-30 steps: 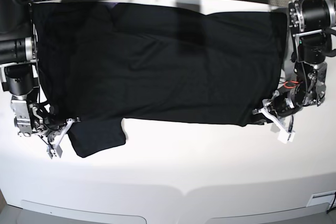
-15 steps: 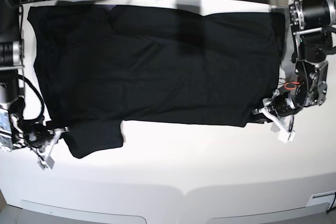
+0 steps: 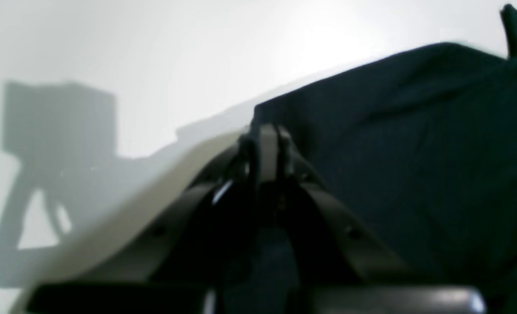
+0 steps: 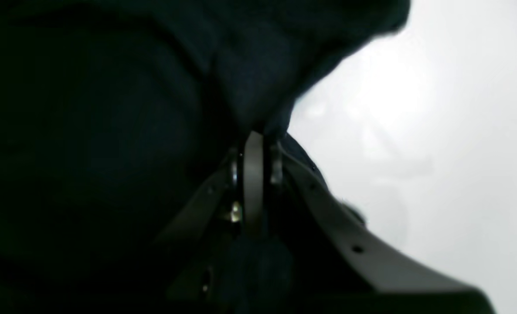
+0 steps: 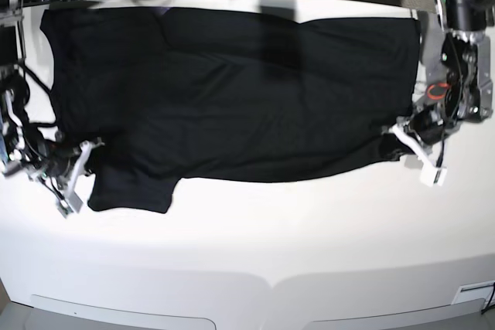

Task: Fold the T-shirt properly
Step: 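Grasp the hem corners and fold the hem over toward the shoulders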

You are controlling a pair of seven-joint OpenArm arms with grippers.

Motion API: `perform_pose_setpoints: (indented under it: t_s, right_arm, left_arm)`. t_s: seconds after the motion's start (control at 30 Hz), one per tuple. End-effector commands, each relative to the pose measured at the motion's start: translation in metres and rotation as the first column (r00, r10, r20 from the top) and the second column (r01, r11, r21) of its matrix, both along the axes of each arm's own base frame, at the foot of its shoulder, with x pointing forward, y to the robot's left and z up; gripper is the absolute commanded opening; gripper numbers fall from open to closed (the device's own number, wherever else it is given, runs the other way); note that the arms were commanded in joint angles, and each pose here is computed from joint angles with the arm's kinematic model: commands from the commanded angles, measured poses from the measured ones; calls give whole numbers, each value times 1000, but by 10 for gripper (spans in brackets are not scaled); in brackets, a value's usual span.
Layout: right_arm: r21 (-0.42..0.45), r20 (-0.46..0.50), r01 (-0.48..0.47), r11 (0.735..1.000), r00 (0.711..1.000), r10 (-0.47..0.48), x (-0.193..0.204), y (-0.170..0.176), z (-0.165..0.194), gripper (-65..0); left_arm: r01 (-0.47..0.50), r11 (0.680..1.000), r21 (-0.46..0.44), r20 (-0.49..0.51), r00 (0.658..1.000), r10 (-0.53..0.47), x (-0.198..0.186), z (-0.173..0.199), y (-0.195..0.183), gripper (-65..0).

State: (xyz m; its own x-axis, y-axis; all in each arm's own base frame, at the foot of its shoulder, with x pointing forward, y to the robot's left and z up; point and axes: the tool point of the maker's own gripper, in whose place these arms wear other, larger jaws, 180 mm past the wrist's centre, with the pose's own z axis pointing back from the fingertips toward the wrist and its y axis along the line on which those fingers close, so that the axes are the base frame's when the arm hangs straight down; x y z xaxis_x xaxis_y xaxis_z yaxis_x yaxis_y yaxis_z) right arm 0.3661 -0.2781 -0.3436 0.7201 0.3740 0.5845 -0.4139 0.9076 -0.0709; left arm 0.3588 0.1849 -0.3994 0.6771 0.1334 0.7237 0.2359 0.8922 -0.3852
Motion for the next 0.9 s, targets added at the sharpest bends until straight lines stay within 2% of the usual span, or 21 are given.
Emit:
perform_pose_setpoints:
  t_s: [0.0,0.07,0.17,0.3,0.53,0.73,0.87]
  right_arm:
    - [6,70,14,1000,997,-15,8,-7,25,-650]
    - [32,88,25,999,996,-28,-6,-7,32,-650]
    - [28,118,37,999,992,-40,-26,-12,39,-650]
    - [7,123,36,999,992,-37,-56,-14,41,-650]
    - [-10,97,53,999,994,-51,-98,-20,39,-650]
    - [73,123,146,987,980,-154,-121,-24,42,-650]
    - [112,113,156,981,979,-169,-135,-20,33,-650]
  left_arm:
    - [-4,1000,-2,87,996,5,10,26,8,-650]
    - [9,1000,-8,114,993,-8,0,37,10,-650]
    - [19,1000,4,127,992,-19,-13,45,13,-650]
    - [9,999,44,93,996,-13,-32,39,21,-650]
    - [-17,998,63,38,999,15,-66,26,35,-650]
    - [-52,995,89,13,999,51,-97,23,53,-650]
    - [-37,995,92,-3,999,37,-115,19,54,-650]
